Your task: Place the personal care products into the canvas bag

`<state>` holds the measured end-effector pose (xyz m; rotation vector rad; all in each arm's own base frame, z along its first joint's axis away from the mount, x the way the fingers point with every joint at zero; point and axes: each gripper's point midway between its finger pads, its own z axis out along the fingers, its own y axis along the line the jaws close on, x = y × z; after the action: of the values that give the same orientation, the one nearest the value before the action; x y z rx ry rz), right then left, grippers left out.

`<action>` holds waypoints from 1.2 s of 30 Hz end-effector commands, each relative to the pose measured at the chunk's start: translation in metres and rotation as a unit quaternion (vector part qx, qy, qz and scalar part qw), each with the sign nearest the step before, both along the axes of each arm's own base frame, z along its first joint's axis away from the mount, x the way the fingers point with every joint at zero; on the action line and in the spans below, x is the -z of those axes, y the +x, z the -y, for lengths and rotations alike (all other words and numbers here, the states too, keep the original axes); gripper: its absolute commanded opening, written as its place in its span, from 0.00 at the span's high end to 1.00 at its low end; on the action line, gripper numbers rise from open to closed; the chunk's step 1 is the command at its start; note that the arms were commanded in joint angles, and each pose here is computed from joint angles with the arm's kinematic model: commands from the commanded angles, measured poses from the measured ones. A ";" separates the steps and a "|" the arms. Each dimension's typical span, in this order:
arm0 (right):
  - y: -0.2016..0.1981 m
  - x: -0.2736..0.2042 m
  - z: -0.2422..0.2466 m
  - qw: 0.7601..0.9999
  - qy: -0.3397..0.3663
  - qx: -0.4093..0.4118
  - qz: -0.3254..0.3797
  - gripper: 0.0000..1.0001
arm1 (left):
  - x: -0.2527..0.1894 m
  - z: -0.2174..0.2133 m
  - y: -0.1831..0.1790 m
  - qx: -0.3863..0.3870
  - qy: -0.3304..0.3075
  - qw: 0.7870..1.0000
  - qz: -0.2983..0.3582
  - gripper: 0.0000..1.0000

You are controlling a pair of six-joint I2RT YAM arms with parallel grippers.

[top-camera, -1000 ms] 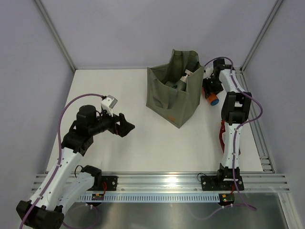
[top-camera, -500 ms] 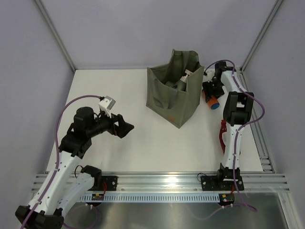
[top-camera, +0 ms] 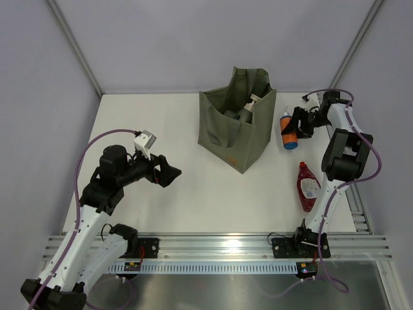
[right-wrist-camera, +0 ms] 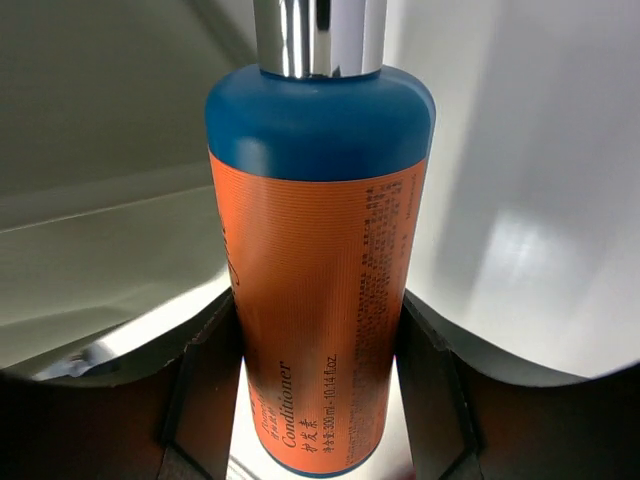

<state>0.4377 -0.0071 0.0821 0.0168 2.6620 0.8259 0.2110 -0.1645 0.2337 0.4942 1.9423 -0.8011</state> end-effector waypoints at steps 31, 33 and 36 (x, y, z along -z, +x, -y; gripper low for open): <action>0.024 -0.275 -0.222 0.820 0.064 -0.205 0.530 1.00 | -0.039 0.012 0.007 0.001 -0.053 0.999 0.006 0.01; 0.019 -0.264 -0.222 0.809 0.055 -0.224 0.540 1.00 | -0.034 0.012 0.009 0.003 -0.053 0.999 0.002 0.01; 0.012 -0.242 -0.222 0.811 0.046 -0.239 0.532 0.89 | -0.032 0.015 0.009 0.009 -0.058 0.998 -0.001 0.01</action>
<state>0.4591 0.2140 0.2843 -0.7692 1.7233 0.8448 0.2178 -0.1752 0.2518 0.4224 1.9489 -0.8934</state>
